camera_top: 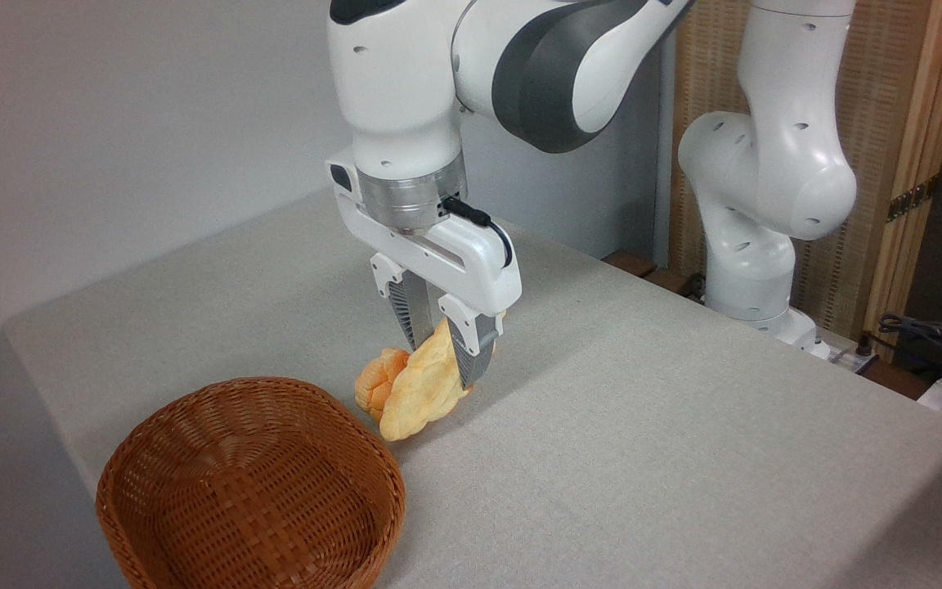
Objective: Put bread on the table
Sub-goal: 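Lift the bread roll out of the basket and carry it beside the orange bun, then lower the bread roll onto the table and open the gripper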
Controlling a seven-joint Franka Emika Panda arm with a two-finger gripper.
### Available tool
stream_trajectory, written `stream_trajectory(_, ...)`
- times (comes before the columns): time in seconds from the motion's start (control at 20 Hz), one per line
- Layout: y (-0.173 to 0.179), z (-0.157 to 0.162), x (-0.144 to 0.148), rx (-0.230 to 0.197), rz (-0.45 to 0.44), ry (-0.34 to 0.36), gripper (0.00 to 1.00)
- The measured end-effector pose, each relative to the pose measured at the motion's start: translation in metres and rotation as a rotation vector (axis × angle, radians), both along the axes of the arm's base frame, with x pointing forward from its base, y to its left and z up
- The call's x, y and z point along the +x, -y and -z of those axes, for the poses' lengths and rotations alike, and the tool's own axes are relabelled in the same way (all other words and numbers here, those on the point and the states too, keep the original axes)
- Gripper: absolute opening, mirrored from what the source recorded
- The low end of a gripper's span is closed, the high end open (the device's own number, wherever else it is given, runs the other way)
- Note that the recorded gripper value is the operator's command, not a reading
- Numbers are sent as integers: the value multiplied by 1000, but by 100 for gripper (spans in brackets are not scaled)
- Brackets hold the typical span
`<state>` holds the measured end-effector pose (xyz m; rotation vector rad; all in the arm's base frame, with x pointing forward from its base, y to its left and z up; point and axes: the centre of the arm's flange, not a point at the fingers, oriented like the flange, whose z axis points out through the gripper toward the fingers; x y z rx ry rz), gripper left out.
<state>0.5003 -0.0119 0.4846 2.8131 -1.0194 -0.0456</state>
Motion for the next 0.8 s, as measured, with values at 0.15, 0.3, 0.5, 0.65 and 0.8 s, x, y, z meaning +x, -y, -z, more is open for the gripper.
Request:
stream_trajectory(0.15, 1, 0, 0, 0, 2, 1, 100)
stream_trajectory(0.3, 1, 0, 1, 0, 2, 3, 100)
stream_trajectory(0.5, 2, 0, 1, 1, 2, 4, 100)
stream_trajectory(0.65, 2, -1, 1, 1, 3, 7, 100)
stream_trajectory(0.8, 2, -1, 1, 0, 3, 9, 100)
